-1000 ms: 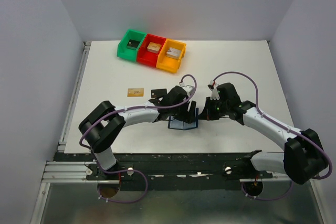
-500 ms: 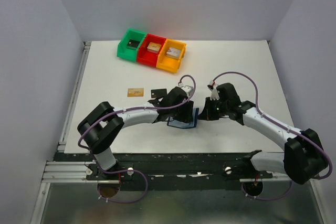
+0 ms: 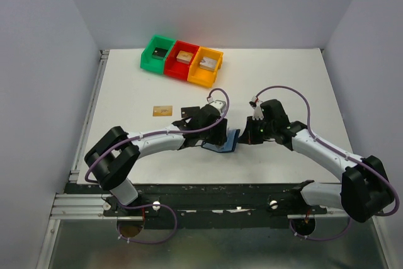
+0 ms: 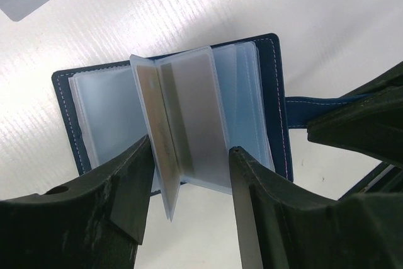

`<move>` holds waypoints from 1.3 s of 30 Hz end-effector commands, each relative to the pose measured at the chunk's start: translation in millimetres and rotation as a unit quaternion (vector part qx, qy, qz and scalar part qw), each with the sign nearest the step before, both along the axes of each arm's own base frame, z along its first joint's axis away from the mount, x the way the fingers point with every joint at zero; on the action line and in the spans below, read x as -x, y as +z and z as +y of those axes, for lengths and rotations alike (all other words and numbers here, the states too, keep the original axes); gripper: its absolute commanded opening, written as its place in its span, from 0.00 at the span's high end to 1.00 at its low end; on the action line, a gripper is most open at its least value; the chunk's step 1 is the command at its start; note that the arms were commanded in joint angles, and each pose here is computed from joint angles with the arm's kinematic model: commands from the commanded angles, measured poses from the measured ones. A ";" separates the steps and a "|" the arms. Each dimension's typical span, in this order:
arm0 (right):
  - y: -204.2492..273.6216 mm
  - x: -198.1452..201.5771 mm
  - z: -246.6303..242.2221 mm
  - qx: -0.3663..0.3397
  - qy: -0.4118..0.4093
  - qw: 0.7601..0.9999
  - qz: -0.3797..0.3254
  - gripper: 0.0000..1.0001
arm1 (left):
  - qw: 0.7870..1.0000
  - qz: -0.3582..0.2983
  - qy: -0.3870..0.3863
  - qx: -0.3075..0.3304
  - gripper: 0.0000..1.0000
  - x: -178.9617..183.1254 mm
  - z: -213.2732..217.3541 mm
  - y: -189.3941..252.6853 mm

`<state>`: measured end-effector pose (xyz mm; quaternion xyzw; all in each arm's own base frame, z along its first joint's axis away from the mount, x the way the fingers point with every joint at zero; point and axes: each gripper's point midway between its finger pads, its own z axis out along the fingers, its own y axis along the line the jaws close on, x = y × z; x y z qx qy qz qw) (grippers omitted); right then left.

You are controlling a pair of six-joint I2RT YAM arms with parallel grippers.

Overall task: Take the credit cards out of the card holder
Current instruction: Remove the credit card from the card holder.

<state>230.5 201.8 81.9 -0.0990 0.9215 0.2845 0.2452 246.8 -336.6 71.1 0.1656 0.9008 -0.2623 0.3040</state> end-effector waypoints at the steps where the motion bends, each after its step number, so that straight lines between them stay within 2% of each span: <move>1: 11.6 -5.1 1.9 -0.007 0.006 1.000 -0.017 1.00 | 1.000 -0.010 0.016 -0.019 0.36 -2.8 9.6 -0.5; 9: 11.6 -6.4 2.1 -0.007 0.005 1.000 -0.016 1.00 | 0.999 -0.001 -0.012 -0.030 0.28 1.0 0.7 -6.3; 20: 8.5 -6.5 -0.2 0.001 -0.001 1.000 -0.012 1.00 | 0.997 -0.006 -0.055 -0.046 0.22 9.4 -18.7 -8.0; 29: -0.7 -7.5 -10.3 0.029 -0.026 0.999 0.003 0.91 | 0.998 -0.005 -0.049 -0.046 0.19 9.4 -16.5 -7.2; 39: -3.0 -8.0 -14.2 0.039 -0.034 0.999 0.005 0.91 | 0.998 -0.033 -0.014 -0.053 0.14 2.8 -1.1 5.9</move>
